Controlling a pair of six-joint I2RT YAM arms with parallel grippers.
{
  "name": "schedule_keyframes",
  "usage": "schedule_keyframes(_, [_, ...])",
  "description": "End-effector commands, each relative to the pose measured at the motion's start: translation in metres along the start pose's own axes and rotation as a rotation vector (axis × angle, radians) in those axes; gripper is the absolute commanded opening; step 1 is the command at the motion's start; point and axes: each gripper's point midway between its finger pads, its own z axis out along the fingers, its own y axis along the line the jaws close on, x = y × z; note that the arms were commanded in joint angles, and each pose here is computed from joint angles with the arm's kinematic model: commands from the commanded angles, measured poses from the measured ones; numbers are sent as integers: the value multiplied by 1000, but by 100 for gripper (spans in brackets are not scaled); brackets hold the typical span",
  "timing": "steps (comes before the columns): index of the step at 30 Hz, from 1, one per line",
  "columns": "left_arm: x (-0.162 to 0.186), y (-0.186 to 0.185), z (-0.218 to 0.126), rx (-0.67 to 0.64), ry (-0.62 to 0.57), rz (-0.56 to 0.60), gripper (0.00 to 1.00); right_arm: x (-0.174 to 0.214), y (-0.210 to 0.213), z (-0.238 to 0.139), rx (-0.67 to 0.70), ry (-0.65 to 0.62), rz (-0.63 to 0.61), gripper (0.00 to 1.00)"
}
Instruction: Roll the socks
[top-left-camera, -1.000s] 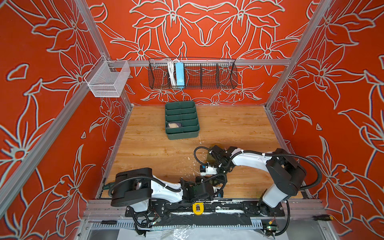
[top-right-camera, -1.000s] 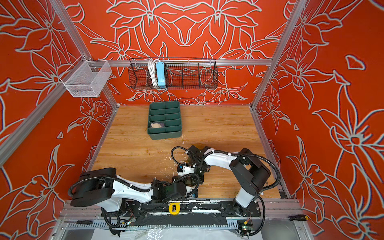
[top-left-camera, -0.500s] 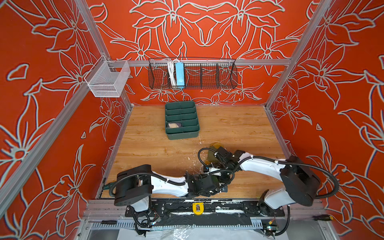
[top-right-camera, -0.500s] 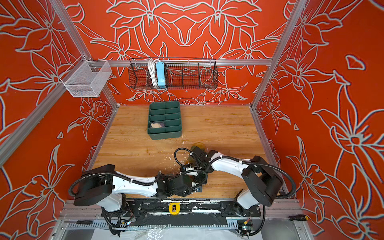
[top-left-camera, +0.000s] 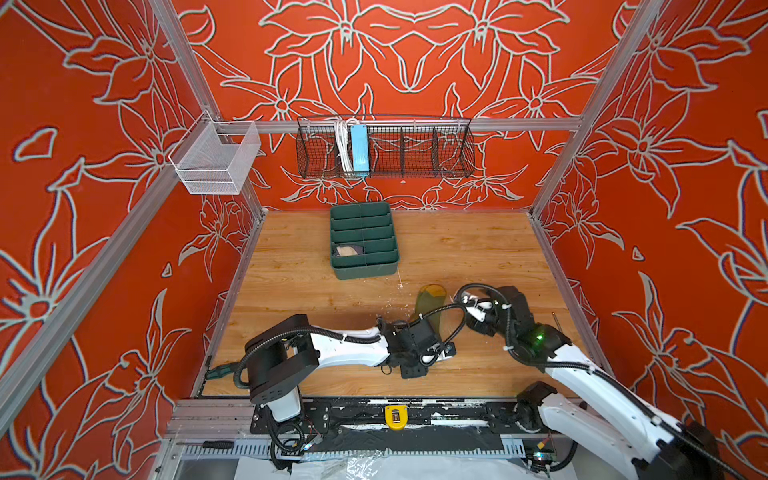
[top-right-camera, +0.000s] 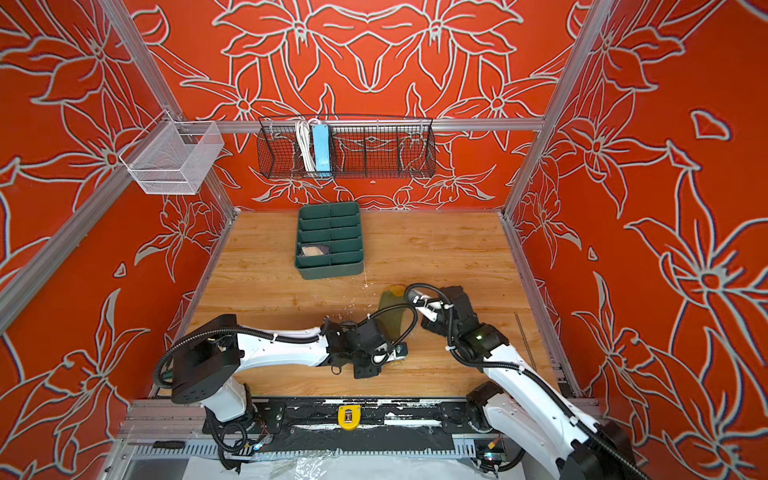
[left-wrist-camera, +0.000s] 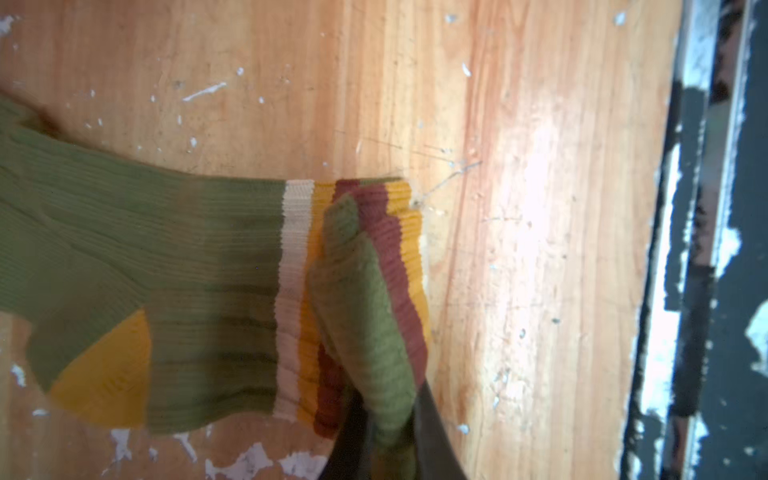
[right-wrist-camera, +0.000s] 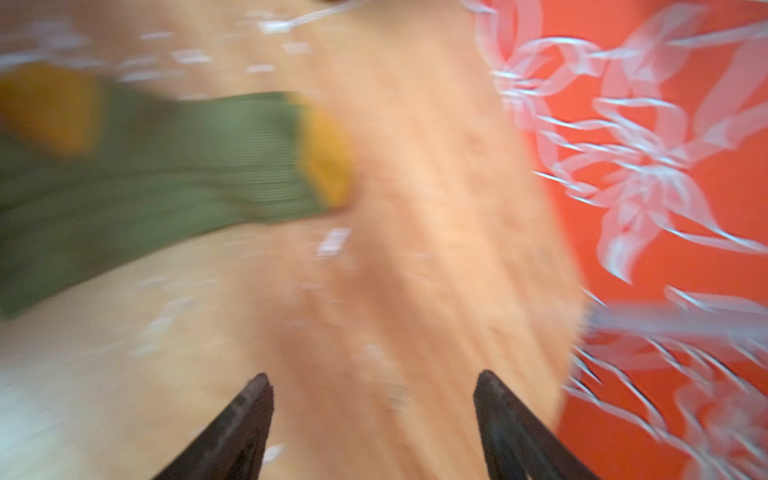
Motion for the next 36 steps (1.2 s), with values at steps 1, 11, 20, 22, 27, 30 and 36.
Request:
schedule_keyframes(1, [2, -7, 2, 105, 30, -59, 14, -9, -76, -18, 297, -12, 152, 79])
schedule_keyframes(11, [1, -3, 12, 398, 190, -301, 26, -77, -33, -96, -47, -418, 49, 73])
schedule_keyframes(20, [-1, 2, 28, 547, 196, -472, 27, 18, 91, -113, -509, -138, -263, 71])
schedule_keyframes(22, [-3, 1, 30, 589, 200, -488, 27, 23, 103, -106, -529, -127, -319, 71])
schedule_keyframes(27, [-3, 3, 34, 645, 195, -538, 27, 13, 123, -81, -481, -155, -485, 71])
schedule_keyframes(30, [1, 7, 36, 649, 199, -566, 27, 0, 145, -67, -458, -190, -588, 72])
schedule_keyframes(36, [3, 10, 38, 651, 194, -572, 27, -8, 179, -41, -454, -231, -631, 72])
